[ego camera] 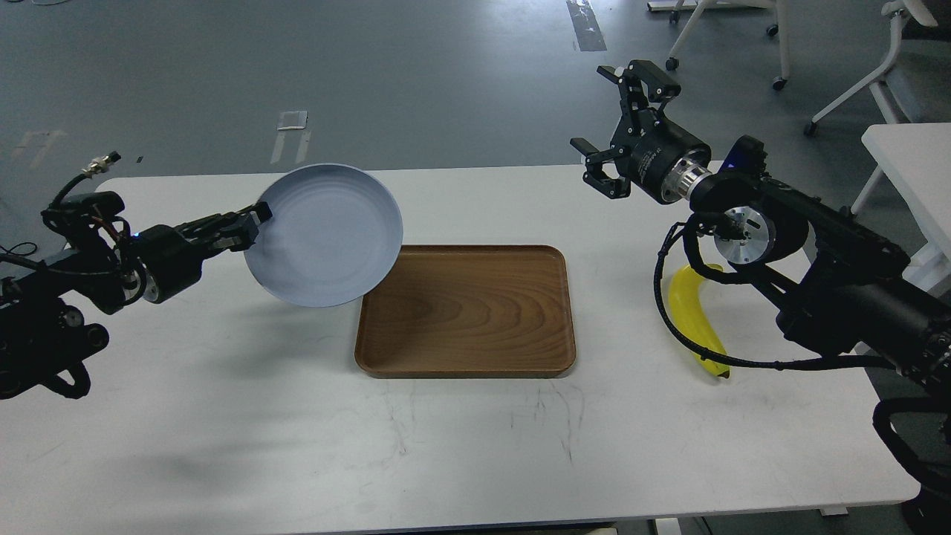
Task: Place banana on plate with both arms
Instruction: 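Lift the plate with the left gripper and set it on the wooden tray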
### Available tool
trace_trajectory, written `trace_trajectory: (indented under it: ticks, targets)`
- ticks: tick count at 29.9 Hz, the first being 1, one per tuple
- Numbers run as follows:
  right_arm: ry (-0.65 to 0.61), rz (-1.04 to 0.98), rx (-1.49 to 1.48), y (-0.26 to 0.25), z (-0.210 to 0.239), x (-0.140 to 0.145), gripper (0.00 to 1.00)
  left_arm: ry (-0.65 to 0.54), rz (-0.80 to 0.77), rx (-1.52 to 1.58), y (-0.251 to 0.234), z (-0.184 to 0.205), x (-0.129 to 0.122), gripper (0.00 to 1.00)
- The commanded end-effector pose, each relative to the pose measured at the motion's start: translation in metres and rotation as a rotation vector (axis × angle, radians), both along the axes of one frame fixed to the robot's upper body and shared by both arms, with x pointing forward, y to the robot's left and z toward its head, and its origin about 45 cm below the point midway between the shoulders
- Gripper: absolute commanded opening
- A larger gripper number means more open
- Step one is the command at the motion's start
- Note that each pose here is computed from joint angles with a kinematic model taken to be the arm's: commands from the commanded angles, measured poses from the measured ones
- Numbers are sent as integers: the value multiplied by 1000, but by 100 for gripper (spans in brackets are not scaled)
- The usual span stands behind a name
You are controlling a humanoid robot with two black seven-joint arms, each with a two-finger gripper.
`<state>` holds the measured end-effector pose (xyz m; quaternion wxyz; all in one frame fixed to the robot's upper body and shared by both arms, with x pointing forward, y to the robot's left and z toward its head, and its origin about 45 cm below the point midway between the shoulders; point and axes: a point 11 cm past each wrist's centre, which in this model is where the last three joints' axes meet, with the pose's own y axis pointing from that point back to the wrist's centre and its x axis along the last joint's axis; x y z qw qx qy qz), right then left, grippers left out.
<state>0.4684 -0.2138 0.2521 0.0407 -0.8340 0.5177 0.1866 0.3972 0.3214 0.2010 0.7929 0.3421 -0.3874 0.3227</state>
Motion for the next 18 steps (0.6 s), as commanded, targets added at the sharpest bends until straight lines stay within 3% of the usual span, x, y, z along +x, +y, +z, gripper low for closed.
trace_trajectory:
  ticks: [1,5,9,18]
  targets:
    - [0,-3,-1,-1,0,0,100,-20,-107,-49,-55,10,12,0]
    - [0,-3,-1,-1,0,0,100,18,-220,-34,-99,10,17,0]
    - [-3,-14,-4,-3,2,1,100,77,-314,10,-144,-26,6,0]
    - [-15,-37,-8,-15,8,4,100,107,-285,87,-155,-60,16,0]
